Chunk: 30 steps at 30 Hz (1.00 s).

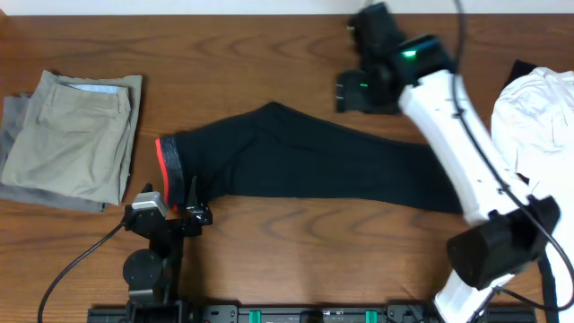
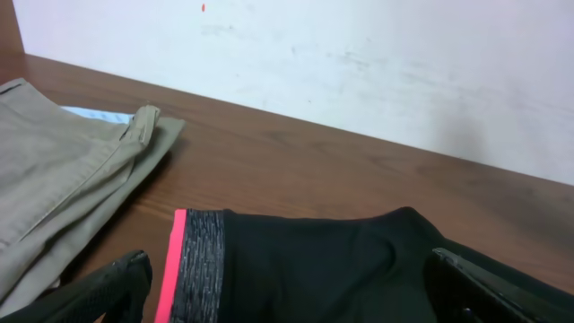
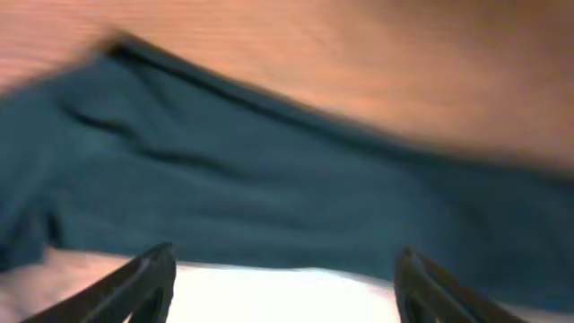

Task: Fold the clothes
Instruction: 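Drag the leggings leftward across the table, laying waistband near left gripper, then move the right gripper to the leggings' right leg end and straighten it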

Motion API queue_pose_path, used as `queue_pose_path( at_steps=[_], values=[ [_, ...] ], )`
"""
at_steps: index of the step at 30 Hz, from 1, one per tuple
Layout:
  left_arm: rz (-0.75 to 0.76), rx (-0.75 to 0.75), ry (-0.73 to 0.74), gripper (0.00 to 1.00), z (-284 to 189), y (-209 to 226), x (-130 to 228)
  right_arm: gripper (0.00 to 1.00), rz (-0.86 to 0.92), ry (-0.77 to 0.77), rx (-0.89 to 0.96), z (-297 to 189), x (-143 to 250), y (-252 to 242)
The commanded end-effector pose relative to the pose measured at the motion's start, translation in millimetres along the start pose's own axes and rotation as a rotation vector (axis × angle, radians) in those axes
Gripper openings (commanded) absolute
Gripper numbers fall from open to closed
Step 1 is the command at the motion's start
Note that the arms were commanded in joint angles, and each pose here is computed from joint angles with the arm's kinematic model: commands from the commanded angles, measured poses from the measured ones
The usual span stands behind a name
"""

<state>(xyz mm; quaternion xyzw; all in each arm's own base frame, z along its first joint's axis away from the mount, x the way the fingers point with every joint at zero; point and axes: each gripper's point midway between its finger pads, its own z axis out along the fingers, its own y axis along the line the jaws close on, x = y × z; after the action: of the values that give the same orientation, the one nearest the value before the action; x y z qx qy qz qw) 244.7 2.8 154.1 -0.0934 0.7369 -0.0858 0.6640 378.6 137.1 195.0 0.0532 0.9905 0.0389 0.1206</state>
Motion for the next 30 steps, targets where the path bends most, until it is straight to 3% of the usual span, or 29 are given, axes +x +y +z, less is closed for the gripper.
queue_pose_path(
  at_steps=[1,4,12,14,15,16,17,19,30],
  values=[
    [0.008,0.004,0.045,0.98,1,1,15,0.75,0.244,0.03,0.191,-9,9,-61],
    [0.008,0.004,0.045,0.98,1,1,15,0.78,0.414,0.078,0.372,-16,27,-111],
    [0.008,0.004,0.045,0.98,1,1,15,0.8,0.501,0.166,0.542,16,54,-172],
    [0.007,0.003,0.044,0.98,1,1,15,0.72,0.531,0.186,0.554,34,61,-187],
    [0.008,0.003,0.044,0.98,1,1,15,0.63,0.535,0.194,0.556,43,64,-194],
    [0.008,0.004,0.045,0.98,1,1,15,0.49,0.537,0.203,0.557,51,68,-200],
    [0.008,0.003,0.044,0.98,1,1,15,0.25,0.554,0.213,0.562,60,74,-208],
    [0.008,0.004,0.045,0.98,1,1,15,0.01,0.591,0.231,0.555,74,83,-218],
    [0.008,0.003,0.044,0.98,1,1,15,0.01,0.59,0.245,0.357,132,97,-234]
  ],
)
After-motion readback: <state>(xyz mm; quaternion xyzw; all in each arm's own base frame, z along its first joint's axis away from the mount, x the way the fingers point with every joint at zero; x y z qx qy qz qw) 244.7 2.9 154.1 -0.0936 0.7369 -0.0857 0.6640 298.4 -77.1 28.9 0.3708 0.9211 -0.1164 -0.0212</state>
